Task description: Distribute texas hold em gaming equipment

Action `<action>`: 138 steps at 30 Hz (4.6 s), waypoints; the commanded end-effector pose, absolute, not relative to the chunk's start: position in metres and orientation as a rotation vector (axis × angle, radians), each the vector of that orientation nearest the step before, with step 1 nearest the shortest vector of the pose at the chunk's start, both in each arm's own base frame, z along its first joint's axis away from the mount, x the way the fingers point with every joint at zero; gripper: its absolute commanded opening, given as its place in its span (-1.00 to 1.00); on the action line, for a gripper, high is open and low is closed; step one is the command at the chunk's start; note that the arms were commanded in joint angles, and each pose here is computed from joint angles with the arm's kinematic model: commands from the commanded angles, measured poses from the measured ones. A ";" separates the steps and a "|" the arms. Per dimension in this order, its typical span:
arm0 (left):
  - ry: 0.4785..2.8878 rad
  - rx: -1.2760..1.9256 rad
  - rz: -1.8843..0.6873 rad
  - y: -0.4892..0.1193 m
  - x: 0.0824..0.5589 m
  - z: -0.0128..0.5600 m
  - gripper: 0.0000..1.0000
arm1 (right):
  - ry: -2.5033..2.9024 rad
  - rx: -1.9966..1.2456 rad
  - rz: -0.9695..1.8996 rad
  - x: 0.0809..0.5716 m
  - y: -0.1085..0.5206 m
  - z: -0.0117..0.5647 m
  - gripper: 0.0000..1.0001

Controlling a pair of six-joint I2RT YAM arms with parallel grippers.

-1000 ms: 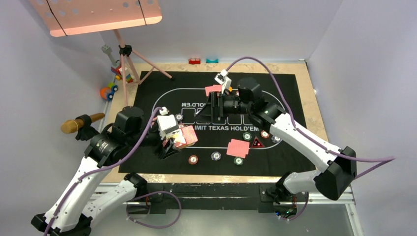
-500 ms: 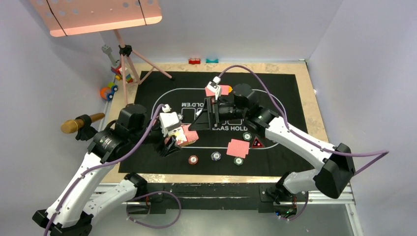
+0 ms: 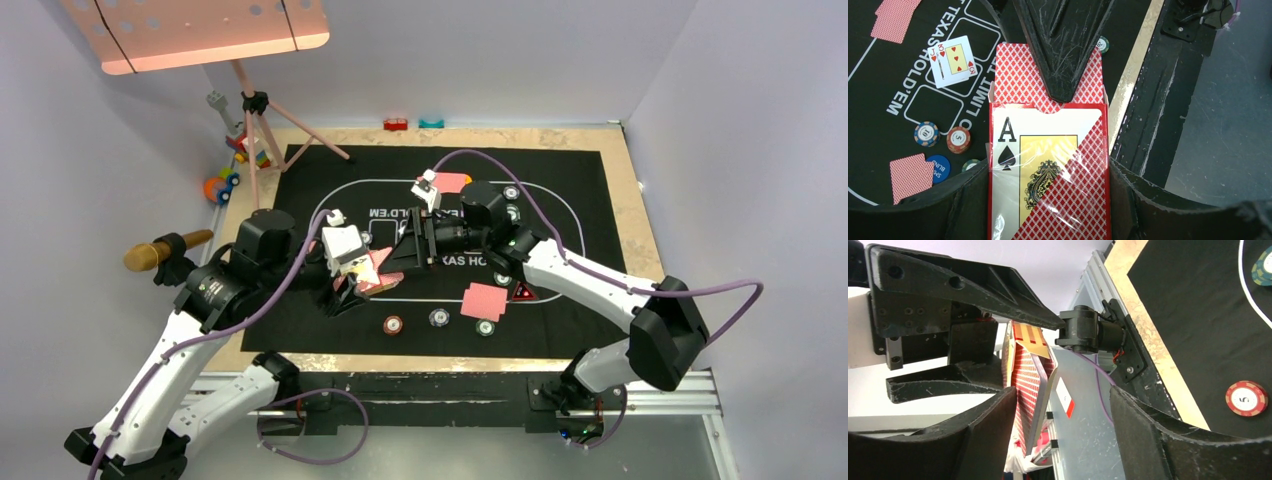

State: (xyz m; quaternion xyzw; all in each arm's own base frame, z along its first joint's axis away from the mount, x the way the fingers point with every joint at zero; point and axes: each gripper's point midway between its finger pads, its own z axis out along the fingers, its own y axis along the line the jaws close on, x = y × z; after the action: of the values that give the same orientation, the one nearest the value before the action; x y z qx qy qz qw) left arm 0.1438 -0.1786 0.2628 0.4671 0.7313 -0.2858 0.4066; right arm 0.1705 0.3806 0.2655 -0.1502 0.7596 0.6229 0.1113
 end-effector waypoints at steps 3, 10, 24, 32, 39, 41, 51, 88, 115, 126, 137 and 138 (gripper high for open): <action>1.728 1.160 -0.712 -0.183 0.150 0.292 -1.00 | 2.162 -0.489 1.918 0.163 0.381 0.282 0.23; 1.730 1.159 -0.710 -0.182 0.148 0.290 -1.00 | 2.186 -0.454 1.886 0.169 0.371 0.278 -0.35; 1.724 1.153 -0.713 -0.182 0.146 0.292 -1.00 | 2.212 -0.431 1.756 0.180 0.351 0.281 -0.41; 1.770 1.117 -0.747 -0.183 0.146 0.286 -1.00 | 2.144 -0.434 1.797 0.180 0.351 0.300 0.22; 1.760 1.091 -0.748 -0.187 0.152 0.291 -1.00 | 2.074 -0.457 1.908 0.168 0.373 0.315 0.55; 1.759 1.085 -0.748 -0.187 0.154 0.292 -1.00 | 2.077 -0.470 1.924 0.164 0.382 0.317 0.56; 1.770 1.060 -0.708 -0.185 0.162 0.294 -1.00 | 2.084 -0.460 1.987 0.160 0.411 0.324 0.48; 1.719 1.239 -0.734 -0.197 0.162 0.279 0.64 | 2.178 -0.527 1.903 0.152 0.425 0.294 -0.60; 1.807 1.249 -0.714 -0.184 0.148 0.255 -0.57 | 2.178 -0.421 1.930 0.160 0.400 0.295 0.13; 1.789 1.236 -0.730 -0.190 0.153 0.266 -0.58 | 2.157 -0.451 2.042 0.147 0.423 0.298 -0.02; 1.769 1.236 -0.707 -0.191 0.159 0.273 -0.47 | 2.179 -0.449 2.093 0.137 0.430 0.290 -0.59; 1.769 1.240 -0.704 -0.190 0.158 0.273 -0.27 | 2.176 -0.450 2.095 0.137 0.430 0.291 -0.62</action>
State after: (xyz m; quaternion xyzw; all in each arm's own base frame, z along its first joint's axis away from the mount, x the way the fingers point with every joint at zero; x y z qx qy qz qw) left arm 0.1477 -0.1812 0.2433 0.4897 0.7367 -0.2794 0.3733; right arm 0.1477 0.4292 0.2598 -0.1230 0.7478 0.6512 0.0393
